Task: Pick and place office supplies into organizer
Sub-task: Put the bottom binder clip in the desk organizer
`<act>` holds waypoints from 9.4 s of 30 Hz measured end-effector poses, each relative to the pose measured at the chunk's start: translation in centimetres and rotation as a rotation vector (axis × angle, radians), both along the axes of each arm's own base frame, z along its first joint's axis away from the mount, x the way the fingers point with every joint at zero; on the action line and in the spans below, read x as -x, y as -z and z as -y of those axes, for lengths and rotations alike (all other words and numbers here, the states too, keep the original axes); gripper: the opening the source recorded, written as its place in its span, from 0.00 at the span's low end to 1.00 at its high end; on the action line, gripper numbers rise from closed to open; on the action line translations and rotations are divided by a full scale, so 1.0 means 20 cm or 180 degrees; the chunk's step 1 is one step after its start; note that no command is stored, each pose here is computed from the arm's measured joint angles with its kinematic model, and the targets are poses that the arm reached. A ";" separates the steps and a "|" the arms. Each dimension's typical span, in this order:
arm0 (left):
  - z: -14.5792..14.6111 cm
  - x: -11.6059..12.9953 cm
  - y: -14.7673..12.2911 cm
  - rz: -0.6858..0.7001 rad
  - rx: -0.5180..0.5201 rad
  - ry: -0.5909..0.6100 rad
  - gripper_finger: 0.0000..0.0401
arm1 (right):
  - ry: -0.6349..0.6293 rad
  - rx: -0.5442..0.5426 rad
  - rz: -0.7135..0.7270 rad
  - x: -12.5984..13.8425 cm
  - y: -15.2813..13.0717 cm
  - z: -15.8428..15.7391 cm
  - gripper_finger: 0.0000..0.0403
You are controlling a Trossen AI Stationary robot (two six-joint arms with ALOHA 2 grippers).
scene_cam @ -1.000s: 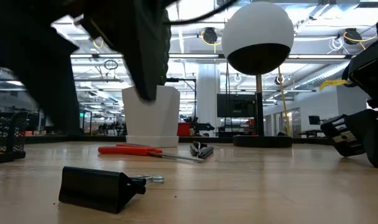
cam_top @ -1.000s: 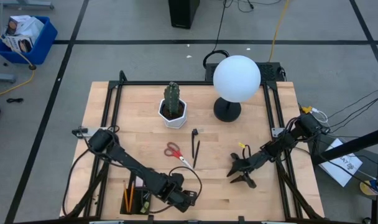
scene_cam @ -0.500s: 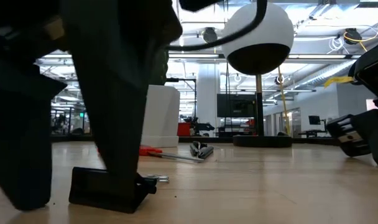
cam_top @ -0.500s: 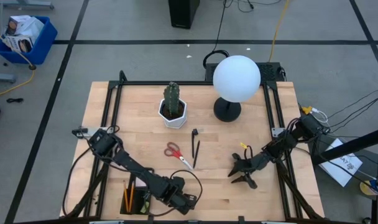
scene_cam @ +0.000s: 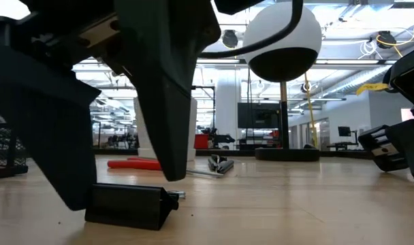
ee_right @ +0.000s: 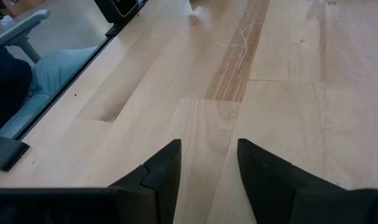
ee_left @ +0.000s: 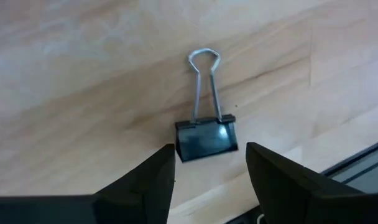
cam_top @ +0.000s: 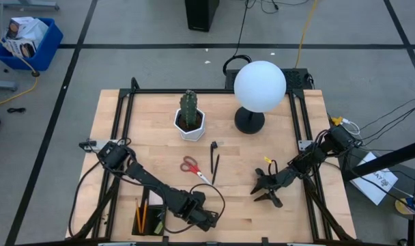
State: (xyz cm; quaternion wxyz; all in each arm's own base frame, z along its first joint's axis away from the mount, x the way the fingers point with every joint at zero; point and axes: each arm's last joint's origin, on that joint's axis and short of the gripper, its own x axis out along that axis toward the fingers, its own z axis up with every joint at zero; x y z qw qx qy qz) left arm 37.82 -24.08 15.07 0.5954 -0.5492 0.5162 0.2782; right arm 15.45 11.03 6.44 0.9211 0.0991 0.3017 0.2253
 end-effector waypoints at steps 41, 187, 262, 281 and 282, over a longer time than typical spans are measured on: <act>-0.02 -0.01 0.14 -0.0292 -0.0112 0.0089 0.48 | 0.0056 0.0072 0.0023 0.01 0.00 -0.01 0.38; 0.14 0.12 -0.14 0.0365 -0.0212 0.0470 0.05 | 0.0522 -0.0160 0.2091 0.29 -0.56 0.29 0.38; 0.15 -0.12 -0.01 -0.0368 -0.0706 0.0654 0.55 | 0.0531 -0.0195 0.2140 0.28 -0.57 0.29 0.38; 0.15 -0.12 0.00 -0.0274 -0.0858 0.0760 0.40 | 0.0532 -0.0195 0.2141 0.28 -0.57 0.29 0.38; 0.15 -0.12 0.00 -0.0272 -0.0862 0.0778 0.41 | 0.0532 -0.0194 0.2140 0.28 -0.57 0.29 0.38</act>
